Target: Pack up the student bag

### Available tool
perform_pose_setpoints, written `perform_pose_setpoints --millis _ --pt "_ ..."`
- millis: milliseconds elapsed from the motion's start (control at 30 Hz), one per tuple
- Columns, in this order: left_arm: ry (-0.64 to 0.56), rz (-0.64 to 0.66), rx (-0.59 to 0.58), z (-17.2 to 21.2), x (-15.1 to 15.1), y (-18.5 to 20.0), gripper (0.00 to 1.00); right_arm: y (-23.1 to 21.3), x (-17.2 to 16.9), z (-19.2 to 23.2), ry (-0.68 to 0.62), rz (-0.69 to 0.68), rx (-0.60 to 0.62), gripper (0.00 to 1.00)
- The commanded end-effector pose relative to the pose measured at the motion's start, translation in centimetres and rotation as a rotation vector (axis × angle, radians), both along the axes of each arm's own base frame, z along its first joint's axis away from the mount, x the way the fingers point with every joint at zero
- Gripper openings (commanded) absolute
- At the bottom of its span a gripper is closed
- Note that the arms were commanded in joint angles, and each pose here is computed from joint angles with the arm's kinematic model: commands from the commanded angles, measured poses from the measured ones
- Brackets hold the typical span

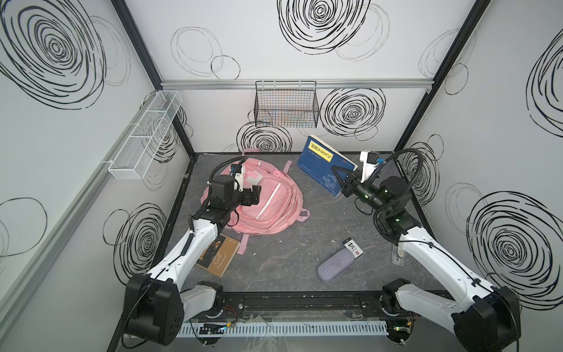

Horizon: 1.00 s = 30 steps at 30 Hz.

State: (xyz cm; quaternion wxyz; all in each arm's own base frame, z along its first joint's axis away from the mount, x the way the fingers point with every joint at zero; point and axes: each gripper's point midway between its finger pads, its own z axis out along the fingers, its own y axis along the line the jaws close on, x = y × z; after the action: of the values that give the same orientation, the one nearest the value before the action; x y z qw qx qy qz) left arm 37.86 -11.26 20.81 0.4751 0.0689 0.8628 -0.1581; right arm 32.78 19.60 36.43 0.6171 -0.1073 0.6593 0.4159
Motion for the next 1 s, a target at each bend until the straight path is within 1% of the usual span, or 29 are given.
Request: perform_pose_setpoints --millis 0,67,133,167,233,333,533,667,867,967 --pt "-0.021 -0.11 0.087 0.4 0.6 -3.6 0.96 -0.2 -0.2 1.7 -0.081 0.003 0.03 0.0" --pt "0.004 -0.147 0.136 -0.6 1.1 -5.1 0.98 0.0 0.4 1.0 -0.072 0.004 0.018 0.0" --pt "0.04 -0.158 0.156 -1.7 2.0 -6.3 0.98 0.0 1.0 0.4 -0.062 0.0 0.018 0.0" --pt "0.057 -0.186 0.163 -2.2 2.2 -7.1 0.98 0.0 1.1 0.1 -0.059 0.0 0.018 0.0" --pt "0.081 -0.247 0.215 -3.5 2.2 -8.7 0.98 -0.2 1.5 -0.4 -0.052 -0.007 0.014 0.0" --pt "0.089 -0.292 0.288 -4.8 2.1 -9.7 0.99 -0.2 1.7 -0.7 -0.048 -0.01 -0.003 0.0" --pt "0.084 -0.307 0.315 -6.2 1.4 -9.8 1.0 -0.1 1.8 -1.2 -0.042 -0.006 -0.008 0.0" --pt "0.112 -0.309 0.345 -7.3 1.6 -10.3 1.0 0.1 2.2 -1.7 -0.027 -0.002 -0.005 0.0" --pt "0.165 -0.327 0.325 -8.5 1.6 -11.5 1.0 -0.1 2.1 -1.6 -0.029 -0.011 -0.009 0.0" --pt "0.174 -0.331 0.337 -9.0 1.5 -11.8 1.0 -0.1 2.1 -1.8 -0.026 -0.01 -0.01 0.0"
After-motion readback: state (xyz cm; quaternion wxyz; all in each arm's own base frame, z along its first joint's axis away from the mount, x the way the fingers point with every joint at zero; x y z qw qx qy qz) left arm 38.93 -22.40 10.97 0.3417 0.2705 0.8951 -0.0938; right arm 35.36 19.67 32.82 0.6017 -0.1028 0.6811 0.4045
